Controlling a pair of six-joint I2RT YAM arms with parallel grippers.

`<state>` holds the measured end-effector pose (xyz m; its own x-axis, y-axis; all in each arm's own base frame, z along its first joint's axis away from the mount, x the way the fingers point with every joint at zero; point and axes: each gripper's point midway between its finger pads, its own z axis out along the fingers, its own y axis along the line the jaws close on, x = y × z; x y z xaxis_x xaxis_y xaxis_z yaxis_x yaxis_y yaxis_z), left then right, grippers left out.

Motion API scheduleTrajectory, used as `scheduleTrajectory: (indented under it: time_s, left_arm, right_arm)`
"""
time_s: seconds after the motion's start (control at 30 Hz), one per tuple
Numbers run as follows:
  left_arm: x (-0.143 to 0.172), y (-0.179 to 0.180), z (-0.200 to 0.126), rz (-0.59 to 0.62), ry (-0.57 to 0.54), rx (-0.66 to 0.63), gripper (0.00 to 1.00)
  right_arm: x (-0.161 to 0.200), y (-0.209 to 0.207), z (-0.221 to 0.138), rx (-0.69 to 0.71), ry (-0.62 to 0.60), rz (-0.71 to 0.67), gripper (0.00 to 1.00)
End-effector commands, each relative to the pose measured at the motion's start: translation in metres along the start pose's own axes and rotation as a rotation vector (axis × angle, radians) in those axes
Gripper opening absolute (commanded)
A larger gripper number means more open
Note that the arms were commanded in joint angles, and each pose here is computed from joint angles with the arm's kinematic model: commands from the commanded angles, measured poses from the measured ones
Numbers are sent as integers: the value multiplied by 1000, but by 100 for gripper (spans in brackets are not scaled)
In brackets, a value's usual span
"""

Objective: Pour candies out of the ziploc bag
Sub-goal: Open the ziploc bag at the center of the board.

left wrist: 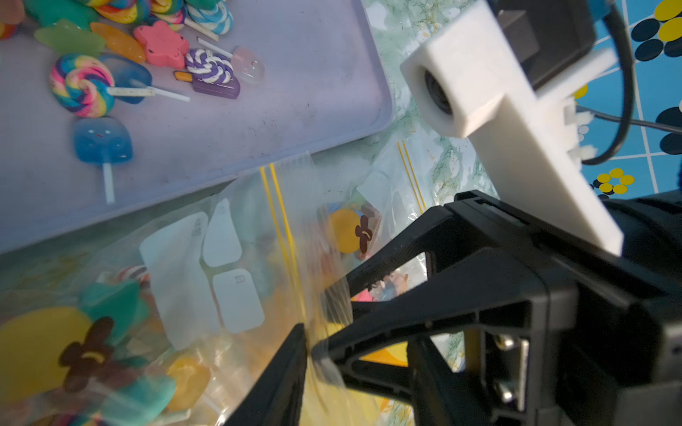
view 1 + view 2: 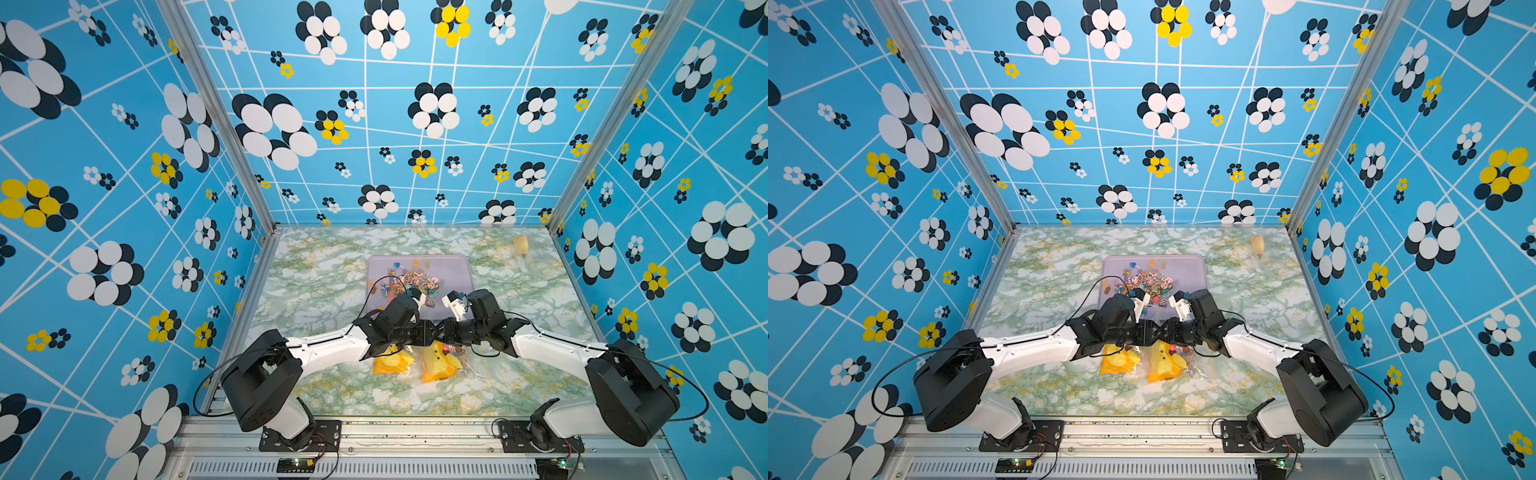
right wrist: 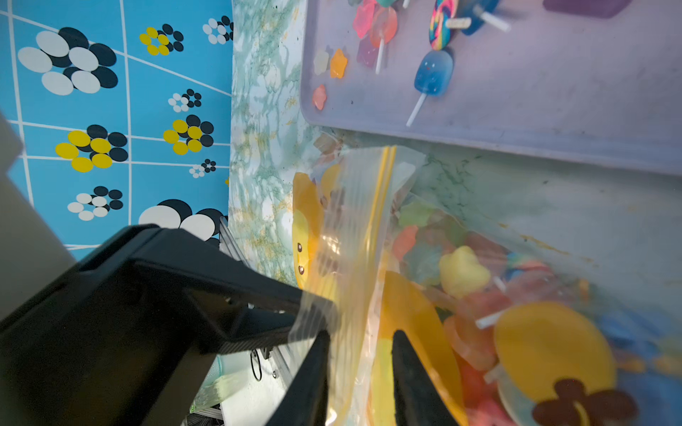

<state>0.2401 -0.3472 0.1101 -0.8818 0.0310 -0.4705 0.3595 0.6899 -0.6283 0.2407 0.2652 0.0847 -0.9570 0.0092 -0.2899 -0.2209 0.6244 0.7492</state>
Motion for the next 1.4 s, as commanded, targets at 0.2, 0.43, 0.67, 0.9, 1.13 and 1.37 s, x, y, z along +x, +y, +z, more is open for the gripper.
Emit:
scheduleTrajectory:
  time_s: [0.2, 0.43, 0.67, 0.9, 1.13, 1.37]
  left_arm:
    - [3, 18, -8, 32, -3, -97, 31]
    - [7, 26, -5, 40, 15, -135, 23]
    - [2, 36, -12, 66, 8, -211, 9]
    - [-13, 42, -32, 101, -44, -283, 0]
    - [-42, 30, -62, 157, -138, -305, 0]
    - [-64, 26, -91, 197, -229, -356, 0]
  right_arm:
    - [-4, 19, 1, -54, -1, -32, 11]
    - [-6, 26, -2, -70, -13, -40, 5]
    - [-10, 32, -9, -67, -29, -60, 4]
    - [-12, 16, -22, 95, -25, -120, 4]
    - [-13, 10, -31, 178, -15, -167, 4]
    - [-13, 2, -34, 229, -17, -174, 6]
